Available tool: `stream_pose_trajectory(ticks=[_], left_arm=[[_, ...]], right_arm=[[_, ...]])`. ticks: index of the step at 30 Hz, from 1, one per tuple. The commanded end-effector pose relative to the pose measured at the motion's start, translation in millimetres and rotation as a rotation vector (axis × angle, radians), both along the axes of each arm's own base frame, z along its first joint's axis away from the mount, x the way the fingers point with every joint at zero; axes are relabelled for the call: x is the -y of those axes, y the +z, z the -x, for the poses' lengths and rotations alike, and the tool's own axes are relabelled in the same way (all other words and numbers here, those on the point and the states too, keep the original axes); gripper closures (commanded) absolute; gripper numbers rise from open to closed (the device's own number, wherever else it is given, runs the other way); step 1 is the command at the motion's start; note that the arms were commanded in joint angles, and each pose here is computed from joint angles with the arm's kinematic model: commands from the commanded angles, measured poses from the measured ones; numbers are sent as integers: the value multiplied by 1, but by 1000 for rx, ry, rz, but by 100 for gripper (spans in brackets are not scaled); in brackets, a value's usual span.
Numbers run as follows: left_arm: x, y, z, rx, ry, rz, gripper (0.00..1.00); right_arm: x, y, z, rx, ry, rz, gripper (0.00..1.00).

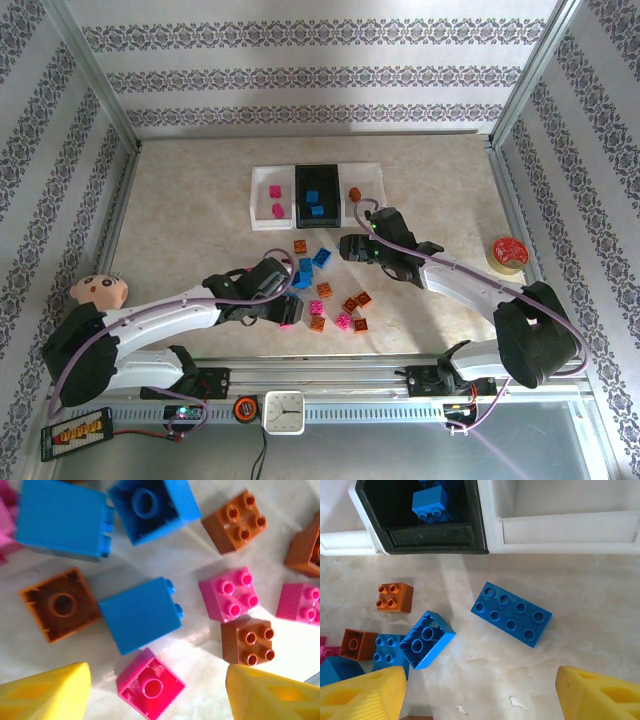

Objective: Sort the legos into containers by color

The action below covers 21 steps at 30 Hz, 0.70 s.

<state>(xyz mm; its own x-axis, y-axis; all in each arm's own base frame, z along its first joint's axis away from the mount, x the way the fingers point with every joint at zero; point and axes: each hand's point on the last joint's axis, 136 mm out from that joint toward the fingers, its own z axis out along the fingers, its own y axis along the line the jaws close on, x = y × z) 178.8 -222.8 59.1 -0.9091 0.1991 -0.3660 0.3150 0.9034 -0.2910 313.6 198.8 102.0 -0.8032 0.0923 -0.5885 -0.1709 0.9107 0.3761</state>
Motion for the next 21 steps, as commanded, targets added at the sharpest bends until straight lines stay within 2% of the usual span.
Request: stream_pose_trajectory(ticks=[1, 17, 21], left_arm=[[11, -9, 7, 8, -86, -45, 31], [4, -41, 20, 32, -158, -223, 45], [3, -43, 20, 48, -164, -254, 54]], right_arm=[[-1, 5, 4, 24, 13, -2, 21], [5, 5, 5, 30, -2, 5, 21], [4, 5, 4, 29, -7, 3, 21]])
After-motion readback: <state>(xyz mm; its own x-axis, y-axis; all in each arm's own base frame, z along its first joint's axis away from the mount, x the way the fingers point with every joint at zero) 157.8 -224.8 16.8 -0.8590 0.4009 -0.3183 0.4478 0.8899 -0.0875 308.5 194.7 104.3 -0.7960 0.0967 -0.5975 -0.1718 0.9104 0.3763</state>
